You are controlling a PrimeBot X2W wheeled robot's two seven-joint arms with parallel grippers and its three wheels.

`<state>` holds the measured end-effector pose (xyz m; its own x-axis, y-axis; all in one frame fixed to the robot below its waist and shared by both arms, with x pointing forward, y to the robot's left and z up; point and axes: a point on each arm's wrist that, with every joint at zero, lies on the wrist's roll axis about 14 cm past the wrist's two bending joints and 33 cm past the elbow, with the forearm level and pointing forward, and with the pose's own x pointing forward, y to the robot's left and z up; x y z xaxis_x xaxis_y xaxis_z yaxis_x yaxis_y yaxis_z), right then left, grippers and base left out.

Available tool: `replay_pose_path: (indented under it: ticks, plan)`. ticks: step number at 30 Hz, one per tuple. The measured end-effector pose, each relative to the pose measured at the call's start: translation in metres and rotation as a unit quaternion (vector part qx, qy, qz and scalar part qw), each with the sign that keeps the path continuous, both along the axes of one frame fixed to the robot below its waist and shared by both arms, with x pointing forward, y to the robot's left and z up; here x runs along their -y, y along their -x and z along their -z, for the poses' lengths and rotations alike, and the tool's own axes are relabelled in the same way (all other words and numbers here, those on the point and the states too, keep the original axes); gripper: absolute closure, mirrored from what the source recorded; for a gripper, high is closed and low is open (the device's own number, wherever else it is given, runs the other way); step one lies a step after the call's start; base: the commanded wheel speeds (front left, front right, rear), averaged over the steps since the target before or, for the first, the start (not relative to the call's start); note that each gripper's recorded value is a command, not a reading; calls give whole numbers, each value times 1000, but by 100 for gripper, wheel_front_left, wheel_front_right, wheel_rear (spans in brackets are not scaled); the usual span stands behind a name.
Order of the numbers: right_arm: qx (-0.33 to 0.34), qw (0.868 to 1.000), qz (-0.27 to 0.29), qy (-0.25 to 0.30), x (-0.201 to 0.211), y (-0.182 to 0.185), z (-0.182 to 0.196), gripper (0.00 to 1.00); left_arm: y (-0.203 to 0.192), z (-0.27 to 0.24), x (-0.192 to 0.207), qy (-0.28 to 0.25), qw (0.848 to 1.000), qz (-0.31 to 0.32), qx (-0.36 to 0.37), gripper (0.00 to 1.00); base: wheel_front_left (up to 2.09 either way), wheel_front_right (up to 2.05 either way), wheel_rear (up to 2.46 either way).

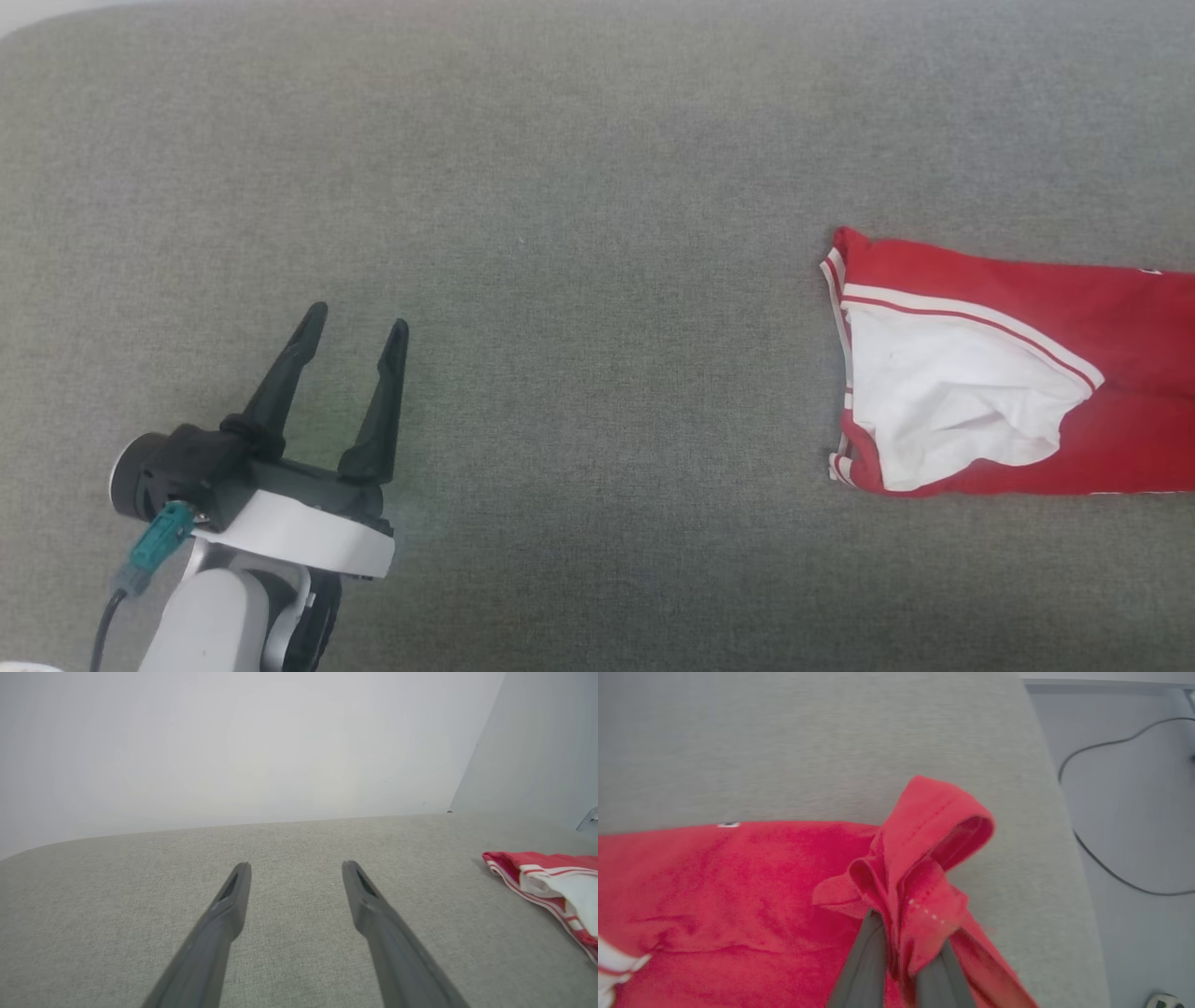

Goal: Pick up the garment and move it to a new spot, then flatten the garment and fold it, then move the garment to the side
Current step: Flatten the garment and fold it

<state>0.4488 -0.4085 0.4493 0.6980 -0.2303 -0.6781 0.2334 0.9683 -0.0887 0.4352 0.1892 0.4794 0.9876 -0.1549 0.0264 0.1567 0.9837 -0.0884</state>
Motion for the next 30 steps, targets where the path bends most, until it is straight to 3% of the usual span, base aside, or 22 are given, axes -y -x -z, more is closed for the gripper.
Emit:
replay_pose_path:
  ticks: [4,6,12,24,30]
  plan:
    - [9,995,-91,-46,-67,-12,-4,100,3,-2,0,-1,1000,-1,2,0,0,0,0]
    - [8,984,-164,-75,-120,-13,-7,100,7,-3,-1,-1,1000,-5,2,0,0,0,0]
    - [-9,953,-285,-103,-205,-9,-10,100,12,-3,-2,5,1000,-14,-1,0,0,0,0]
    - [-48,900,-411,-136,-306,-6,10,100,23,-4,-15,14,999,-46,-3,0,0,0,0]
    - [-68,893,-423,-137,-317,-7,26,100,22,-3,-17,17,998,-52,-5,0,0,0,0]
